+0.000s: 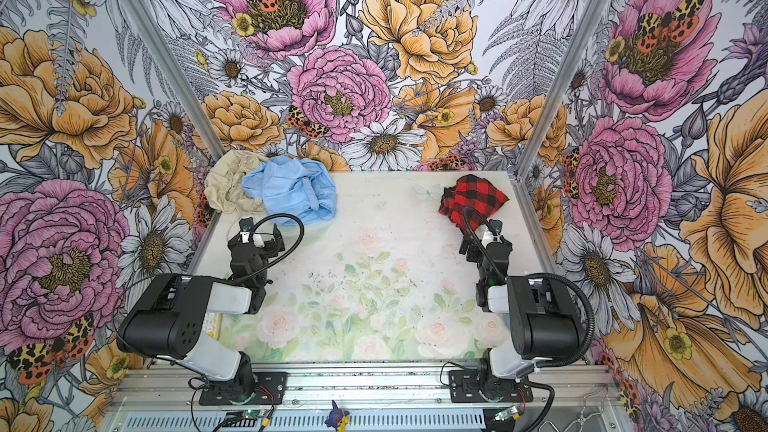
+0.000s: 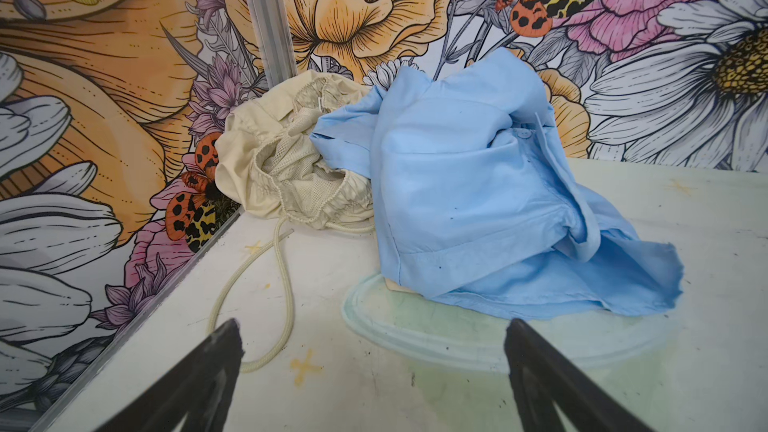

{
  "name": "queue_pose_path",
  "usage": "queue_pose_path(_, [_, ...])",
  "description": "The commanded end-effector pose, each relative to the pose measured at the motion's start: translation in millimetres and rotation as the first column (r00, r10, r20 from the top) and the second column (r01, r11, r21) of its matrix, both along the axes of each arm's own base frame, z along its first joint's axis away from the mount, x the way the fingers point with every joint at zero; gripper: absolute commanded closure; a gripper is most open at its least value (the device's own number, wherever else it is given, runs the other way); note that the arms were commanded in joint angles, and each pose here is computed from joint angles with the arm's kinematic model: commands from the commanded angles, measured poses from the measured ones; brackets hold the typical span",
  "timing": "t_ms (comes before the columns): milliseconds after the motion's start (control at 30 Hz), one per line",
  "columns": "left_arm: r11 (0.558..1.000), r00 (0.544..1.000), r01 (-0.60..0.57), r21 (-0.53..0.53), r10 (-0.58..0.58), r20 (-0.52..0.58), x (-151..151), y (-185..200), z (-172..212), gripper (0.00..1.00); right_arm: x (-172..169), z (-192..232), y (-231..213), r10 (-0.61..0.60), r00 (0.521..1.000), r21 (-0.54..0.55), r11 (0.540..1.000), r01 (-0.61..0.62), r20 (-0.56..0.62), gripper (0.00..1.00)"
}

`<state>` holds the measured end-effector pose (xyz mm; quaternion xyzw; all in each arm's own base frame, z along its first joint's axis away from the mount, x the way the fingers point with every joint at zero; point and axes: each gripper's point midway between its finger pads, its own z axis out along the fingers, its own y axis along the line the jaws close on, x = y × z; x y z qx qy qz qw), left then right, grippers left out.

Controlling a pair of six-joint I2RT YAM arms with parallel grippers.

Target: Pick out a specific cloth from the pile

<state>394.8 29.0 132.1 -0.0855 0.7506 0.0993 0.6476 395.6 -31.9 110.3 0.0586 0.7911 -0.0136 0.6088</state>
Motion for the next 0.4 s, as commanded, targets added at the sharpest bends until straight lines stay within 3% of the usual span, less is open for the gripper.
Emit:
queue_pose_path(0, [0.999, 1.000, 0.023, -0.025, -0.022, 0.007, 2.3, -2.9, 1.9, 0.01, 2.1, 6.6, 12.6, 0.064, 0.998, -0.035, 0.997, -0.063, 0.030, 0.00])
queue_pose_path(367, [0.999, 1.000, 0.029, -0.031, -0.029, 0.001, 3.5, -2.5, 1.2, 0.01, 0.1, 7.0, 16.4, 0.078, 0.996, -0.045, 0.996, -0.076, 0.037, 0.00])
